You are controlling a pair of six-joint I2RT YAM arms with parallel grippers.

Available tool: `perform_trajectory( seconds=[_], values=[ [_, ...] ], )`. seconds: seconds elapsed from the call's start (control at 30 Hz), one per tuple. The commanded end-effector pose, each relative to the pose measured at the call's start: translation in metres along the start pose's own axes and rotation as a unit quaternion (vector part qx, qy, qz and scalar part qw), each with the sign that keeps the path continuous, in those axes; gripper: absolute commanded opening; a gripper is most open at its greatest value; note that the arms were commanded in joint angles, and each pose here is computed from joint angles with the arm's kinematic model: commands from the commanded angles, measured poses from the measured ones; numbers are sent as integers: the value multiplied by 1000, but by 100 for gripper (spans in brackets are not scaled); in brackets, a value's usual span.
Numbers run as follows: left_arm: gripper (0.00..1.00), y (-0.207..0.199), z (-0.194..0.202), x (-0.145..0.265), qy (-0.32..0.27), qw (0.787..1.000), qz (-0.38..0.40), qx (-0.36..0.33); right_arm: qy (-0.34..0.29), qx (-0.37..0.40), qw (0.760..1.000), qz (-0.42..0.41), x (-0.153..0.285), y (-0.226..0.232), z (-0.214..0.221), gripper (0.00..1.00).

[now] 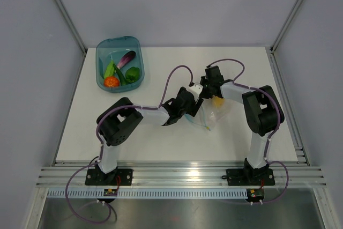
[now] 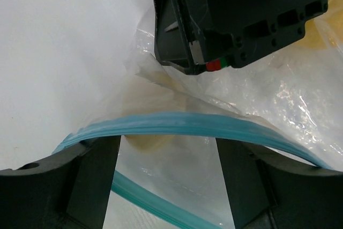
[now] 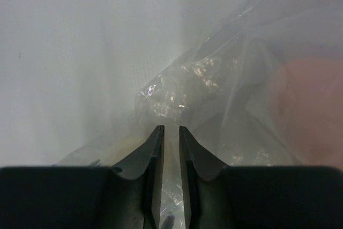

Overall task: Open the zip-top bag and remove the fake food
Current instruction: Pick up the food from the zipper food storage bag.

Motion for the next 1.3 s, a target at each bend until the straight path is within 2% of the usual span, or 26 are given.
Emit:
perform_trajectory(
  seconds=[0.0,0.27,0.47,0.73,1.03,1.17,1.27],
  values=[
    [74,3,-19,-5,-26,999,-24,9,0,2,1000,-24,3,11,-7,24],
    [74,2,-16,-14,-12,999,-35,11,17,16,999,-44,1,15,-1,22],
    [66,0,-13,-18,3,999,-32,4,14,21,999,-40,4,13,-1,20],
    [45,5,-13,-18,15,999,-50,-6,23,15,999,-44,6,9,7,18],
    [35,12,-18,-9,5,998,-66,-1,22,16,998,-49,12,10,8,16],
    [27,12,-22,-5,7,998,-64,-3,13,11,999,-29,13,6,6,16],
    [26,14,-31,3,13,998,-67,3,5,6,1000,-11,14,4,3,15]
  ],
)
Point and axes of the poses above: each gripper's point midway between its finger pads, its own x axis back along the fingers, its own y axis along the line the jaws close on, z = x × y, the point moved 6 cm from there along x, back along the fingers, and after that the axes turned 8 degrees about -x, right-handed, at the moved point
